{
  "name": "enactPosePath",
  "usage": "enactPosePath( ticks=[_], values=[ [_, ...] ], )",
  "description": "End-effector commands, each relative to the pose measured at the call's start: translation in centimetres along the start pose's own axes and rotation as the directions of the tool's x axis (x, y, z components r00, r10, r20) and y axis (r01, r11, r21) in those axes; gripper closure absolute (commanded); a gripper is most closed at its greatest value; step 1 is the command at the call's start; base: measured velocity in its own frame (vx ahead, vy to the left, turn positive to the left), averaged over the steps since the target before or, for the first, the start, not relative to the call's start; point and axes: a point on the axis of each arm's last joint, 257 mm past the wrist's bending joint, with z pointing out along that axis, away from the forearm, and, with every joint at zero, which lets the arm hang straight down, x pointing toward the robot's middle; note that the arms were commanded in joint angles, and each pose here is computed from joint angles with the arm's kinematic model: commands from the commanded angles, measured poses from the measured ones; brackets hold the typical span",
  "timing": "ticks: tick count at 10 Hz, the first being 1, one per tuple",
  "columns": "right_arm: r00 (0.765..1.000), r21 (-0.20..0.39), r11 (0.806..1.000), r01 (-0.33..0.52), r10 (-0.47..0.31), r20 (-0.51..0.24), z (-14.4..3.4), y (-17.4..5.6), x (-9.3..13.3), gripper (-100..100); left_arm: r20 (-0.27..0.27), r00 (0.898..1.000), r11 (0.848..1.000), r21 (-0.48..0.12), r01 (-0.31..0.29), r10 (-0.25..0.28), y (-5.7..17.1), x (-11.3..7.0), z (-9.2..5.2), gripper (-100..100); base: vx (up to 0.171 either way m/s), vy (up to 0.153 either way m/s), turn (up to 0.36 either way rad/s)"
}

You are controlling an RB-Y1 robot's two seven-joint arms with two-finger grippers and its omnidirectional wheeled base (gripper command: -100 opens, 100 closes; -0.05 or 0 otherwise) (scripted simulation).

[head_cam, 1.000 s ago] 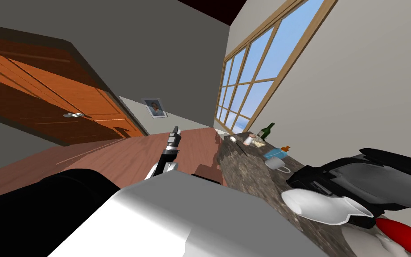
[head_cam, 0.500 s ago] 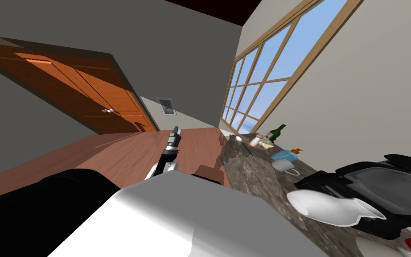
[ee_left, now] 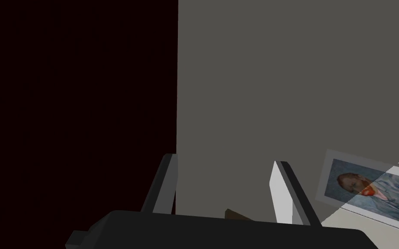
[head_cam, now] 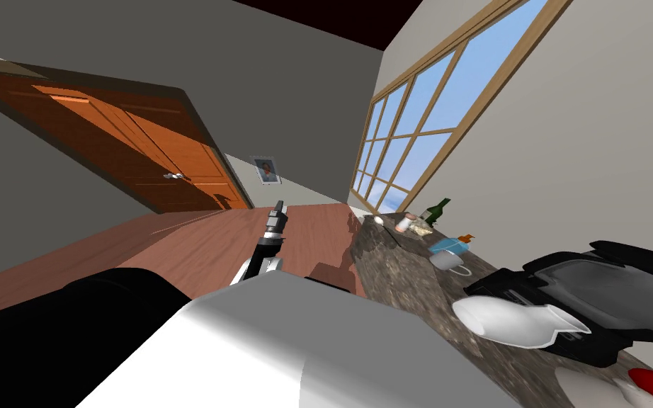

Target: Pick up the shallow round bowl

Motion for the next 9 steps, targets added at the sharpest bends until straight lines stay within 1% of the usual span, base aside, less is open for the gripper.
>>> enactPosePath(
  ticks=[1, 2, 3, 4, 5, 6, 7, 8, 9],
  values=[
    [1.000, 0.000, 1.000, 0.000, 0.000, 0.000, 0.0, 0.0, 0.0, 100, 0.000, 1.000, 1.000, 0.000, 0.000, 0.000, 0.0, 0.0, 0.0, 0, 0.000, 0.000, 0.000],
    [1.000, 0.000, 1.000, 0.000, 0.000, 0.000, 0.0, 0.0, 0.0, 0, 0.000, 1.000, 1.000, 0.000, 0.000, 0.000, 0.0, 0.0, 0.0, 0, 0.000, 0.000, 0.000],
    [1.000, -0.001, 1.000, 0.020, -0.020, 0.011, -0.1, -0.1, -0.3, 100, 0.000, 1.000, 1.000, 0.000, 0.000, 0.000, 0.0, 0.0, 0.0, 0, 0.101, -0.022, -0.258],
    [0.999, -0.003, 0.999, 0.042, -0.042, 0.023, -0.2, -0.1, -0.6, 100, 0.000, 1.000, 1.000, 0.000, 0.000, 0.000, 0.0, 0.0, 0.0, 0, 0.209, -0.043, -0.450],
    [0.998, -0.003, 0.999, 0.051, -0.051, 0.023, -0.2, -0.1, -0.6, 100, 0.000, 1.000, 1.000, -0.001, -0.001, 0.001, 0.0, 0.0, 0.0, 0, 0.195, -0.034, -0.156],
    [0.996, -0.004, 0.997, 0.079, -0.079, 0.035, -0.4, -0.1, -0.9, 100, 0.000, 1.000, 1.000, 0.000, 0.000, 0.000, 0.0, 0.0, 0.0, 0, 0.163, -0.051, -0.158],
    [0.996, -0.004, 0.997, 0.083, -0.083, 0.035, -0.4, -0.1, -0.9, 100, 0.000, 1.000, 1.000, 0.000, 0.000, 0.000, 0.0, 0.0, 0.0, 0, 0.108, -0.027, -0.099],
    [0.993, -0.003, 0.994, 0.113, -0.112, 0.047, -0.6, -0.2, -1.3, 100, 0.000, 1.000, 1.000, 0.000, 0.000, 0.000, 0.0, 0.0, 0.0, 0, 0.131, -0.024, -0.233],
    [0.990, -0.003, 0.992, 0.128, -0.128, 0.060, -0.8, -0.3, -1.6, 100, 0.000, 1.000, 1.000, 0.000, 0.000, 0.000, 0.0, 0.0, 0.0, 0, 0.188, -0.046, -0.381]
  ],
)
